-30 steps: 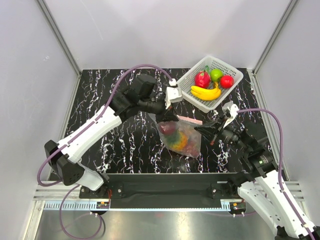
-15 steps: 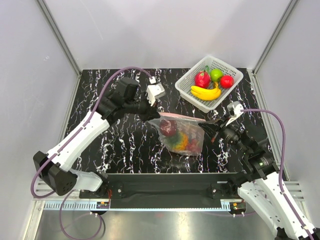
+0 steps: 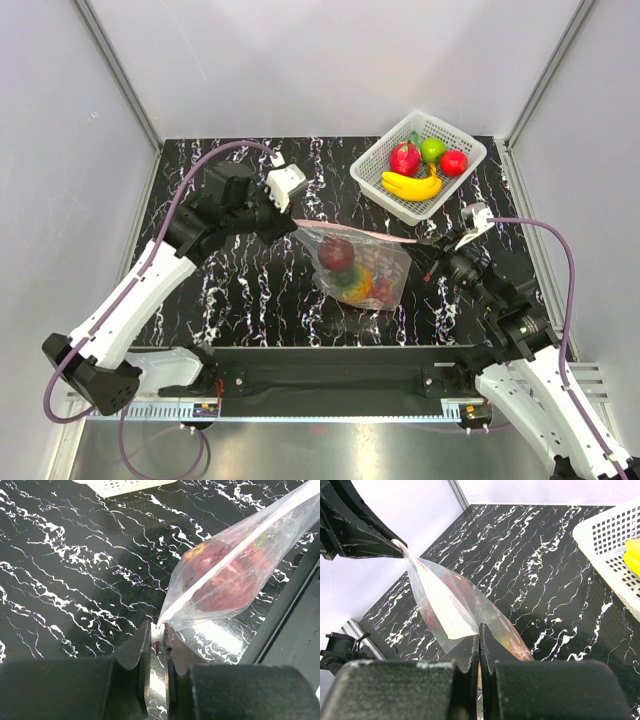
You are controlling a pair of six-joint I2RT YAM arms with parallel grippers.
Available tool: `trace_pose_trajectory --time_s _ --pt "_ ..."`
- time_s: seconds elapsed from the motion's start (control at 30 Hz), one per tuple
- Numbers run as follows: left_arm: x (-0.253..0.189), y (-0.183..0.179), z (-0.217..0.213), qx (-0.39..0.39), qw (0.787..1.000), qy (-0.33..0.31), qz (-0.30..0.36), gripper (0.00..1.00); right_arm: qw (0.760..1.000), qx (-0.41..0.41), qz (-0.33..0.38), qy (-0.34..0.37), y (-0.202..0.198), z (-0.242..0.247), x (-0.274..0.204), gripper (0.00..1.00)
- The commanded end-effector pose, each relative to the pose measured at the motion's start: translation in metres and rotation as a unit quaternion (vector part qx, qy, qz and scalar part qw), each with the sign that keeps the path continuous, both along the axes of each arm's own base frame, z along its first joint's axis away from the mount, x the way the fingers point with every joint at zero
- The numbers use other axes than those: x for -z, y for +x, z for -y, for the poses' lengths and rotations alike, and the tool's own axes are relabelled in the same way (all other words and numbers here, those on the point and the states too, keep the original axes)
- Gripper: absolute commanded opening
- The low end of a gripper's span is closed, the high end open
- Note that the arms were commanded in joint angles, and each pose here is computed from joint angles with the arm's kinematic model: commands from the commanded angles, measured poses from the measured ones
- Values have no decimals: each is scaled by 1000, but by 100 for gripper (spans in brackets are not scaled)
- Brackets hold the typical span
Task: Place the food in the zip-top bag and seal the zipper
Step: Zip the zipper food storage bag at the center of the board.
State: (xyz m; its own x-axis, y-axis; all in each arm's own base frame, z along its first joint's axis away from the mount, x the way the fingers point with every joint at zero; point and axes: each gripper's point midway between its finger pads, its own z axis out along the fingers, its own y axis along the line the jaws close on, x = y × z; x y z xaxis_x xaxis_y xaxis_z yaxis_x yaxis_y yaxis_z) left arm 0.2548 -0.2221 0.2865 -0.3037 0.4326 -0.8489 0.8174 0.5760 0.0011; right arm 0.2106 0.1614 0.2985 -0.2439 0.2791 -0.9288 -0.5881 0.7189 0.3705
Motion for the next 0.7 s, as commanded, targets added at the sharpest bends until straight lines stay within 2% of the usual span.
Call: trace_pose_trajectory --time_s 0.0,0.17,0.23,0.3,0.33,0.4,0.43,0.57,0.67 --pt "4 17 -43 -88 994 57 20 0 997 73 26 13 13 22 -16 0" --pt "2 18 -44 -95 994 58 19 0 996 80 26 17 13 24 -17 0" --pt "1 16 -40 -86 995 52 12 4 997 70 28 13 14 21 -17 0" --pt "-6 10 -33 -64 997 35 11 16 998 47 32 13 11 13 -19 0" --pt "-10 5 -28 -50 998 24 8 28 999 37 31 8 13 9 -17 1" --pt "-27 -7 -12 -4 1000 -21 17 42 999 15 28 7 13 1 -20 0" --pt "-33 -10 -7 12 999 -35 24 55 1000 5 23 -1 16 -3 -17 0" --pt "-57 -14 4 45 994 -60 79 74 998 -53 39 -2 8 -19 -29 0" --pt "-72 -10 15 61 991 -56 103 76 997 -66 51 -1 5 -23 -35 0"
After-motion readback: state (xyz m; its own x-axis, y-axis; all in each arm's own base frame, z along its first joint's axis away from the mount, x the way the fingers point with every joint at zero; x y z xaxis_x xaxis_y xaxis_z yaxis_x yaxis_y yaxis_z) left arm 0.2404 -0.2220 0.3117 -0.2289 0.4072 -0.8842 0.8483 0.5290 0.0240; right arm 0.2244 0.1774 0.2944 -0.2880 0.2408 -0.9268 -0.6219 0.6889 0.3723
